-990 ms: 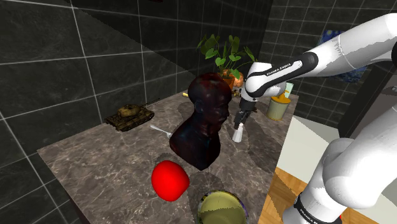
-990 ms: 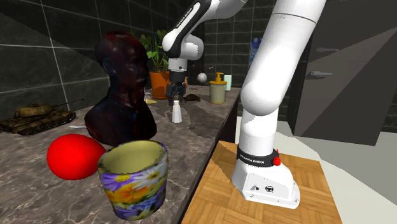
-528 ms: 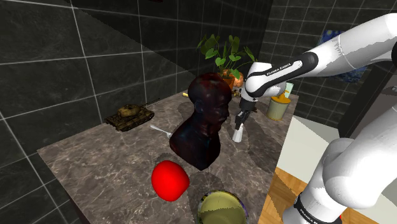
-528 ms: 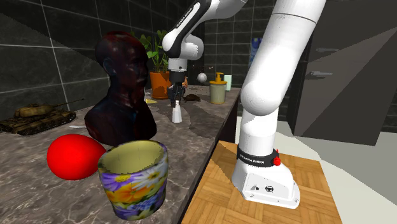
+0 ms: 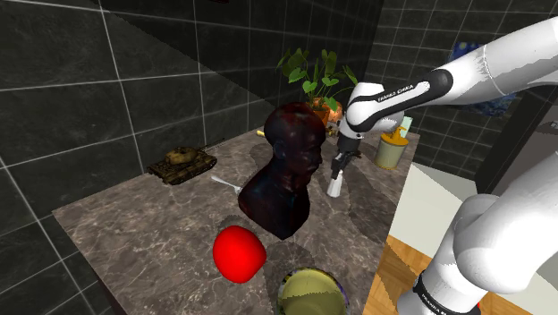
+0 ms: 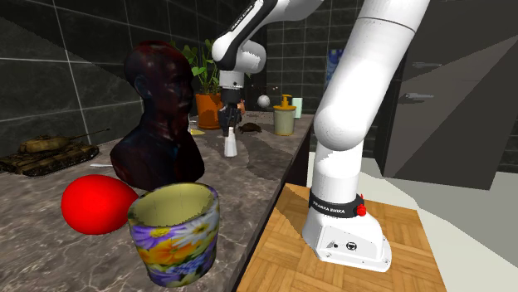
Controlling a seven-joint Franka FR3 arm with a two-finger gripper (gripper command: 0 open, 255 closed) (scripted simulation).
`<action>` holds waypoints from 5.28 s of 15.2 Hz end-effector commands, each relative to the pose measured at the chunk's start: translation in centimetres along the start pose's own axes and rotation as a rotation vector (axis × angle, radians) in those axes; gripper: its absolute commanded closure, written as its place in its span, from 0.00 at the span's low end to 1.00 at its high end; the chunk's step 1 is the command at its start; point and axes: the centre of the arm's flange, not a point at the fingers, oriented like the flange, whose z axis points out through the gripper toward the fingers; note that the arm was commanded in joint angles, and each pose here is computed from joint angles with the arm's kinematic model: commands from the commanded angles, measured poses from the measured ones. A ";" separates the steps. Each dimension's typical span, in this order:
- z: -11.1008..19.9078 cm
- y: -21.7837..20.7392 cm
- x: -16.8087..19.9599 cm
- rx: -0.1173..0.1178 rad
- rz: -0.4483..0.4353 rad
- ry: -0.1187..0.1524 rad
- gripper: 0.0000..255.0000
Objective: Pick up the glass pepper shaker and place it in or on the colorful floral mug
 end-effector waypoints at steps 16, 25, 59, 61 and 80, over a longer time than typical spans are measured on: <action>-9.0 -0.8 0.5 0.000 0.000 0.000 1.00; -13.7 -1.2 0.8 0.000 0.000 0.000 1.00; -18.0 -33.7 -11.0 0.000 0.000 0.000 1.00; -18.1 -36.2 -11.9 0.000 0.000 0.000 1.00; -12.5 -46.3 -16.2 0.000 0.000 0.000 1.00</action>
